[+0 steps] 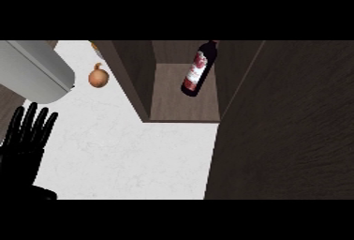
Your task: Pick up the wine, place it into the cabinet and close the cabinet
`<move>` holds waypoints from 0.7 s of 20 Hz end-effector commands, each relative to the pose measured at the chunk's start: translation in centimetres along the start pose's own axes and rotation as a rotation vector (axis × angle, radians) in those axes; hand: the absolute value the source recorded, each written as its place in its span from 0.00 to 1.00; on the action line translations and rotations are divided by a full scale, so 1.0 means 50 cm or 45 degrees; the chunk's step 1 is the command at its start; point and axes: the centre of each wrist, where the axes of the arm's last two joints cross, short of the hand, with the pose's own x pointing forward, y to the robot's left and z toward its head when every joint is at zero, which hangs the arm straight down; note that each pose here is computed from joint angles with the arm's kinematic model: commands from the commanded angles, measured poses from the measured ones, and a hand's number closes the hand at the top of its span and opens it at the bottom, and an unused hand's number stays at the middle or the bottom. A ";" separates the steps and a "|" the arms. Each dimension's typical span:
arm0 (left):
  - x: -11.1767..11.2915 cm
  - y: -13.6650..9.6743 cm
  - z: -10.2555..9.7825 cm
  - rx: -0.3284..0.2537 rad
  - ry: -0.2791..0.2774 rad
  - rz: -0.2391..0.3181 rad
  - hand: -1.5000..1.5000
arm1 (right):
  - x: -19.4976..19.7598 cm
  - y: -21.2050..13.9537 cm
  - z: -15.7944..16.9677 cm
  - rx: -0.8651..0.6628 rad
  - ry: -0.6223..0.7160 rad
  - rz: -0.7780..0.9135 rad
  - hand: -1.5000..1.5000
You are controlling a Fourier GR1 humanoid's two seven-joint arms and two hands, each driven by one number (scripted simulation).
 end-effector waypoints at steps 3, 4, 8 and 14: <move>0.022 0.032 0.018 -0.021 0.016 -0.008 0.00 | 0.078 0.036 -0.007 0.024 -0.201 -0.226 1.00; 0.019 0.016 -0.006 -0.038 0.018 0.004 0.00 | 0.079 0.030 -0.015 0.028 -0.222 -0.238 1.00; 0.039 0.039 -0.018 -0.031 0.010 0.006 0.00 | 0.063 0.028 -0.044 0.062 -0.218 -0.228 1.00; 0.047 0.034 -0.020 -0.047 0.008 0.001 0.00 | 0.054 0.030 -0.094 0.065 -0.198 -0.193 1.00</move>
